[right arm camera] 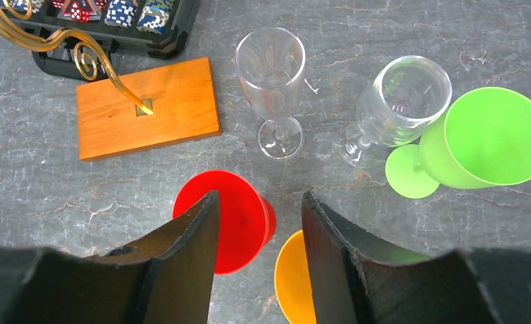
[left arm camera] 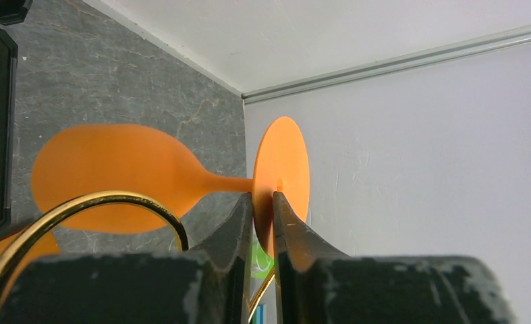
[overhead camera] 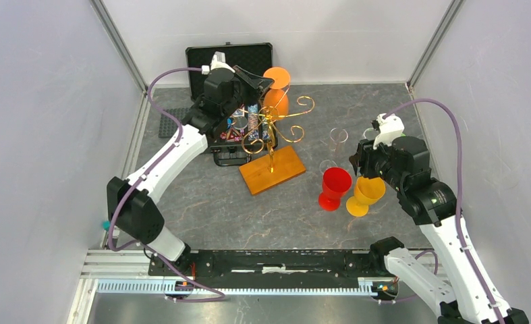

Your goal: Take the wine glass off the wine glass rack

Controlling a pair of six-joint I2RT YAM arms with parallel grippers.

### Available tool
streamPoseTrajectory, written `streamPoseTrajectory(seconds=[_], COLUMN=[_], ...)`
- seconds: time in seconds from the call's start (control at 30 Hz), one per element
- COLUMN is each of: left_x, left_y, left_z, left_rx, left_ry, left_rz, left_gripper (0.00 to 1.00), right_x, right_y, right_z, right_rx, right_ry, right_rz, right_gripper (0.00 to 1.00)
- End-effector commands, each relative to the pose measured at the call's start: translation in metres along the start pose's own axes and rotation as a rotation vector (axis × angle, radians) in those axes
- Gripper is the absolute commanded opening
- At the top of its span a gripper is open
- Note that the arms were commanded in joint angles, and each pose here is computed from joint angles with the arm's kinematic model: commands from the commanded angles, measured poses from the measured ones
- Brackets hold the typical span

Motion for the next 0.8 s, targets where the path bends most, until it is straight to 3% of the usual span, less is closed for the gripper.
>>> streamPoseTrajectory(seconds=[0.0, 0.33, 0.77], left_x=[-0.020, -0.031, -0.050], left_y=[0.018, 0.028, 0.025], left_z=[0.017, 0.026, 0.024], left_rx=[-0.062, -0.102, -0.103], left_ry=[0.028, -0.008, 0.021], left_rz=[-0.060, -0.123, -0.276], left_gripper=[0.12, 0.02, 0.02], right_x=[0.002, 0.003, 0.004], right_y=[0.000, -0.001, -0.001], right_z=[0.009, 0.009, 0.009], right_rx=[-0.052, -0.055, -0.060], right_ry=[-0.008, -0.011, -0.015], right_rz=[0.006, 0.013, 0.018], right_gripper=[0.53, 0.53, 0.54])
Point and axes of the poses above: each gripper's point midway between its finger pads, its own y axis back along the fingers, its own x axis along the line the jaws close on, z = x × y, the point moved 4 cm from there along y, back along the fingers, and after that the axes turned 10 degrees about -y, right-handed, at the moved point
